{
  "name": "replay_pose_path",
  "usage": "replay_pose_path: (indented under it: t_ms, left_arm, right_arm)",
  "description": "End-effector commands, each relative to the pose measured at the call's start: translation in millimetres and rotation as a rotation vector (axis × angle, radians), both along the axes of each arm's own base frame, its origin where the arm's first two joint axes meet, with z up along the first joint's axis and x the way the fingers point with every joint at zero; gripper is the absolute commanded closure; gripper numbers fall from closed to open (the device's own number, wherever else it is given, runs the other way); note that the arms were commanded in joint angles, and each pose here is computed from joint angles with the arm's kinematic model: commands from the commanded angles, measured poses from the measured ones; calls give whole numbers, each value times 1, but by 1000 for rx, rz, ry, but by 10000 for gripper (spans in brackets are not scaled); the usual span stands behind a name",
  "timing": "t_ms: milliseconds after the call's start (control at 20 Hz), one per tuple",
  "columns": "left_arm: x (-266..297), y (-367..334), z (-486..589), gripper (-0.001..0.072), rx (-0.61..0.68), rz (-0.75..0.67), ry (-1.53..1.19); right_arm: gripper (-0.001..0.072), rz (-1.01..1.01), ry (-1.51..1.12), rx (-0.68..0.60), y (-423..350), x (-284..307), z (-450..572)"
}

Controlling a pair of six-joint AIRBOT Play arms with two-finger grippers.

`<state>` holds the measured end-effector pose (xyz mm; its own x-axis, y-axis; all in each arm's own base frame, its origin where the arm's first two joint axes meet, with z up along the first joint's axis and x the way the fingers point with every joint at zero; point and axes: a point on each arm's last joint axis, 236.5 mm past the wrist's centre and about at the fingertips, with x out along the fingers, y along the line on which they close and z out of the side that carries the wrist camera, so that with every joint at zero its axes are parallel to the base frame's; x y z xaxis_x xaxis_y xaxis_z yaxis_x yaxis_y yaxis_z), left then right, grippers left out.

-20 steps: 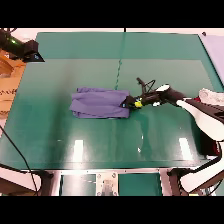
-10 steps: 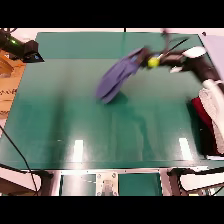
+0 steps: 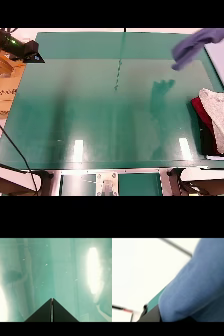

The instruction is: Fold the shirts.

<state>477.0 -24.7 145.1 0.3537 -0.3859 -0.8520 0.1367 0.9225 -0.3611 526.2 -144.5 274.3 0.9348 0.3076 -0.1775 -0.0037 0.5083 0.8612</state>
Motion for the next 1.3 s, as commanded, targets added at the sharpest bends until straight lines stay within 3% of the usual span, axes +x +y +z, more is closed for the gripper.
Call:
replay_pose_path:
  t_ms: [0, 350, 700, 900, 1150, 1200, 1250]
  left_arm:
    - [0, 0, 0, 685, 0, 0, 0]
    - [-6, -1, -1, 685, -4, -1, 26]
    - [-8, -1, -2, 685, -11, 10, 42]
    - [-8, -5, 0, 685, -28, 2, 40]
    - [-9, -17, 5, 685, -76, -20, 35]
    - [-10, -18, 6, 685, -82, -23, 35]
    - [-10, -19, 6, 685, -84, -26, 37]
  right_arm:
    - [695, -212, 30, -45, -98, -34, -5]
    - [695, -280, 403, -54, -143, -121, -72]
    - [695, -482, 791, -235, -146, -253, -72]
    - [695, -529, 1113, -173, -128, -326, -145]
    - [689, -451, 1442, -86, -92, -394, -241]
    - [516, -436, 1487, -72, -86, -405, -252]
    - [96, -419, 1519, -55, -81, -413, -261]
